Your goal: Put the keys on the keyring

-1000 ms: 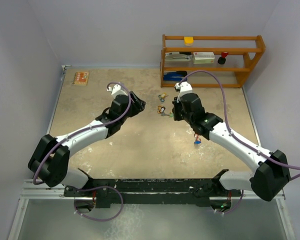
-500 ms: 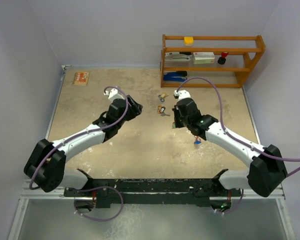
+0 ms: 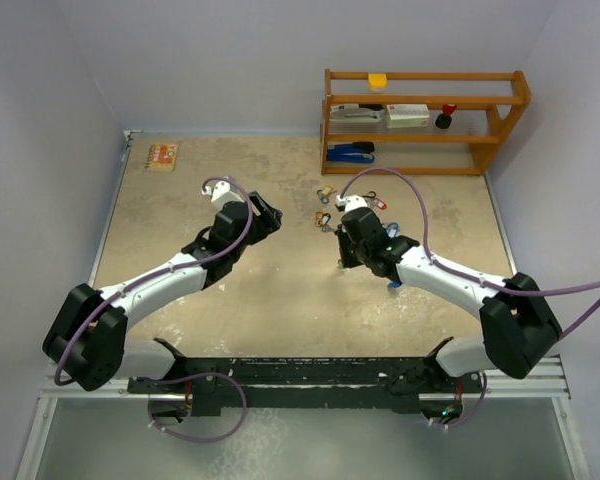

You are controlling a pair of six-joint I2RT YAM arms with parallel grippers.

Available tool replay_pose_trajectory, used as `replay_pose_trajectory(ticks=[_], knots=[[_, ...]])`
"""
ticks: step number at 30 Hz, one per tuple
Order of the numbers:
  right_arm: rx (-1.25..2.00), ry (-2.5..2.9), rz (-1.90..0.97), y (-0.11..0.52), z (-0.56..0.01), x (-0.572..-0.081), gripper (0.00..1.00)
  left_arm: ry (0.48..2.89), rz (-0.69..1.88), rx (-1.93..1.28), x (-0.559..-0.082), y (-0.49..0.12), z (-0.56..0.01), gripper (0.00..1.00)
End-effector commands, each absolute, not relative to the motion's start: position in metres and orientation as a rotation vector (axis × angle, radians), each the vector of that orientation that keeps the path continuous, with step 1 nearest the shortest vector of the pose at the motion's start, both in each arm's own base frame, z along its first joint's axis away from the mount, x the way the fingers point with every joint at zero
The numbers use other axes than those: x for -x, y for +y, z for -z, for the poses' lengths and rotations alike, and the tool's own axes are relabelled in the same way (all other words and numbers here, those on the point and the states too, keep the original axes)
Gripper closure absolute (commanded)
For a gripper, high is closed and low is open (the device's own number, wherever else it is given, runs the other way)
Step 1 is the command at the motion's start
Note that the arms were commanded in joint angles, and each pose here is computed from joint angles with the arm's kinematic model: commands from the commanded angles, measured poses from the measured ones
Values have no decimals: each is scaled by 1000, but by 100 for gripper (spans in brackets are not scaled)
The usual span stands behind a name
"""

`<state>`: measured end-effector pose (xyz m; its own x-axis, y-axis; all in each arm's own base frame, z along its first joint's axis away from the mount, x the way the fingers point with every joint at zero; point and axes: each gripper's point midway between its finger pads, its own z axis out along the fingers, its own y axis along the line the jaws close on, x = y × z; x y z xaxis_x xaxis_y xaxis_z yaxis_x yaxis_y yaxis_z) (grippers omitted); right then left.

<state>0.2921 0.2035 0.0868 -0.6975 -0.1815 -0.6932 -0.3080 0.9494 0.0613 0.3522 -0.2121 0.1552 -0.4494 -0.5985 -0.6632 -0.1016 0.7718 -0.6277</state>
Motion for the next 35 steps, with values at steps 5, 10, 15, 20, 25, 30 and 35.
replay_pose_trajectory(ticks=[5,10,15,20,25,30,35], knots=[[307,2275,-287,218,-109,-296,67,1933,643,563,-357,-207,-166,30],[171,2142,-297,202,-139,-299,54,1927,645,556,-354,-205,-167,29],[-121,1975,-234,157,-166,-297,15,1915,625,555,-354,-201,-170,27],[-304,1888,-104,115,-170,-291,0,1868,570,618,-353,-183,-169,27],[-287,1915,-35,112,-167,-294,0,1819,571,635,-350,-175,-178,26],[-289,1911,-52,116,-169,-297,0,1793,569,634,-347,-170,-189,25],[-284,1908,-55,116,-170,-297,0,1769,564,608,-346,-167,-192,24]])
